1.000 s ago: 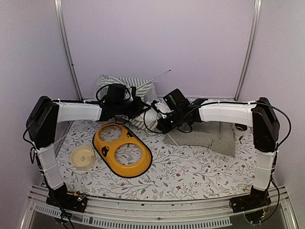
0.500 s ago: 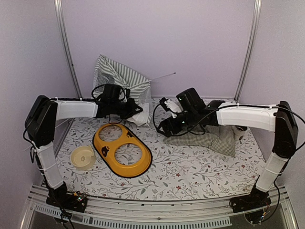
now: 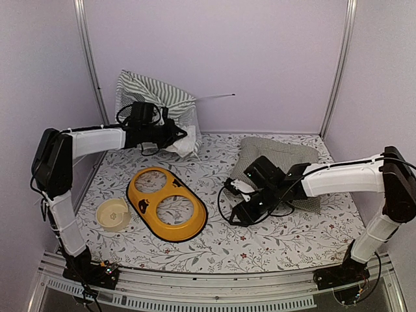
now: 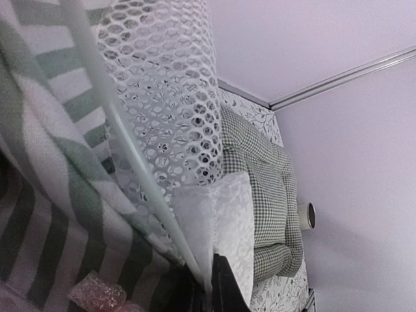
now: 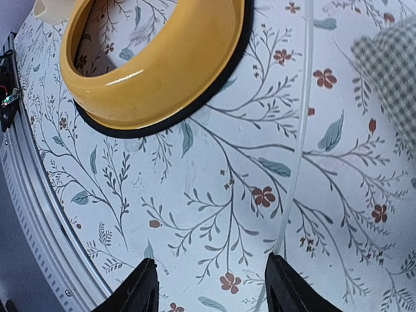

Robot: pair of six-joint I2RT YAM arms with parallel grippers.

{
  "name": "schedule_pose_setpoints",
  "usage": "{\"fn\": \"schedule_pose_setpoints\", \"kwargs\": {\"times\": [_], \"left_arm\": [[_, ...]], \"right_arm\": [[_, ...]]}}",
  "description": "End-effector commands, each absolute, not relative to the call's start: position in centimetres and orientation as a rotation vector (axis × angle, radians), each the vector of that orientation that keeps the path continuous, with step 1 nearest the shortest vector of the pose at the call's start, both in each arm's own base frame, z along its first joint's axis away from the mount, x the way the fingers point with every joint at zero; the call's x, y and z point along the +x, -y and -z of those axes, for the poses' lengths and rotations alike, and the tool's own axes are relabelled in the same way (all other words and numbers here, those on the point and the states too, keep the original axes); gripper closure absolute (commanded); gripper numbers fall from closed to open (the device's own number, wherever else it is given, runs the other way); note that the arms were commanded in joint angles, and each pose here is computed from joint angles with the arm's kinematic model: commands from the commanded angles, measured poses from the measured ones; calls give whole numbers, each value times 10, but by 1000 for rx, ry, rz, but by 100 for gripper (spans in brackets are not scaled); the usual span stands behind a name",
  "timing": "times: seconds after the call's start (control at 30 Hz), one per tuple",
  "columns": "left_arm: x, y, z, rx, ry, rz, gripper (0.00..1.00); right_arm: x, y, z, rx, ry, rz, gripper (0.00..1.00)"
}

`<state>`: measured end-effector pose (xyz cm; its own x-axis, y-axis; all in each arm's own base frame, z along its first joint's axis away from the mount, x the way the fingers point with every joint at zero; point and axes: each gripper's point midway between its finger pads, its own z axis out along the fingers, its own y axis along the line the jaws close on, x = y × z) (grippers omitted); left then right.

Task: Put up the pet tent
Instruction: Pass from the left arm to the right

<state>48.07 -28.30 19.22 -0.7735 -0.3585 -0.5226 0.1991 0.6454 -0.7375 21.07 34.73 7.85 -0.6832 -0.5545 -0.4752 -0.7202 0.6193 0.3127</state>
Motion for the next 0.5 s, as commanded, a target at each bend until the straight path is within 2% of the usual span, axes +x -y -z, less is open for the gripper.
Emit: {"fn": "schedule_pose_setpoints", "kwargs": {"times": [0.0, 0.3, 0.47], "left_arm": [[505, 268, -231, -82, -2081, 1064, 100], [514, 265, -240, -68, -2071, 1066, 100], [514, 263, -239, -64, -2078, 1054, 100]], "right_arm": [[187, -334, -76, -1001, -2587, -763, 45], [170, -304, -56, -974, -2676, -687, 58], [172, -300, -68, -948, -2653, -670, 58]]}}
